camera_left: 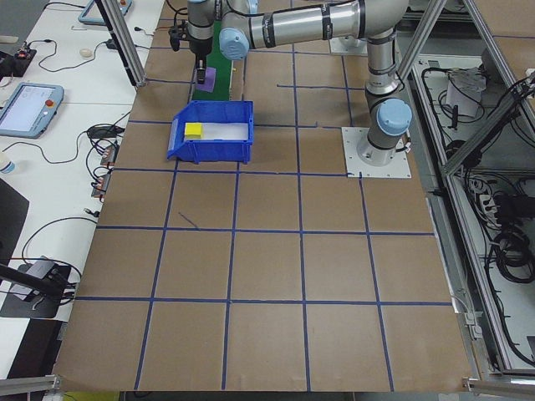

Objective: Move block left to right into plate

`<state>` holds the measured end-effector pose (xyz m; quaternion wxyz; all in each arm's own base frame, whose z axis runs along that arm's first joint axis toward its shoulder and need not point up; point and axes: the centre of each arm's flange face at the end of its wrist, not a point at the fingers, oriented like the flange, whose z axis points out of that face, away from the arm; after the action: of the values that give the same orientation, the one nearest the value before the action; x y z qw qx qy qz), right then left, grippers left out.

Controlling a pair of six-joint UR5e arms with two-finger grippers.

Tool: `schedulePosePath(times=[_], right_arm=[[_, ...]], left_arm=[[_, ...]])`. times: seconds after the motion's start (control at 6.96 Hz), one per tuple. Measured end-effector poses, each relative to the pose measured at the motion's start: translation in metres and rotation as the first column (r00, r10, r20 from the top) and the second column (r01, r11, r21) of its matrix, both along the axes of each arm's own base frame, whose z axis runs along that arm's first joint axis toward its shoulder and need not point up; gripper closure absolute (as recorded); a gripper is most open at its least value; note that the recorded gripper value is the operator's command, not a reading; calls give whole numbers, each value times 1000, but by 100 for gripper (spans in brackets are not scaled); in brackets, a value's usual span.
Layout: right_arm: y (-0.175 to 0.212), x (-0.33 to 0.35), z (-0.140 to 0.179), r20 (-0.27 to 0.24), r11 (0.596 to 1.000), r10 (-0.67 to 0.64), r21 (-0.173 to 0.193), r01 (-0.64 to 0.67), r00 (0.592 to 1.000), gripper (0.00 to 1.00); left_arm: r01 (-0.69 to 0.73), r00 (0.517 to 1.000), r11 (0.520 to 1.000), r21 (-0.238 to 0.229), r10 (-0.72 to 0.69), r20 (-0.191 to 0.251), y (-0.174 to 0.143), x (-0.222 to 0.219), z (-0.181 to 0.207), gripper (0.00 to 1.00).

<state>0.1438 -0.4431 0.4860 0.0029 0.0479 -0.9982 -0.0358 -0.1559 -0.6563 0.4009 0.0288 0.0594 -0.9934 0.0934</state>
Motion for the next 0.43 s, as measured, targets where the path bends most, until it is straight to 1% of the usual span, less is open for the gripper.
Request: schedulePosePath(times=[0.29, 0.43], right_arm=[[0, -1, -1, -4, 1000, 3, 2, -3, 1000, 0], [0, -1, -1, -4, 1000, 4, 2, -4, 1000, 0]], left_arm=[[35, 999, 999, -15, -35, -12, -4, -57, -33, 71], [45, 999, 999, -19, -45, -15, -6, -74, -48, 70]])
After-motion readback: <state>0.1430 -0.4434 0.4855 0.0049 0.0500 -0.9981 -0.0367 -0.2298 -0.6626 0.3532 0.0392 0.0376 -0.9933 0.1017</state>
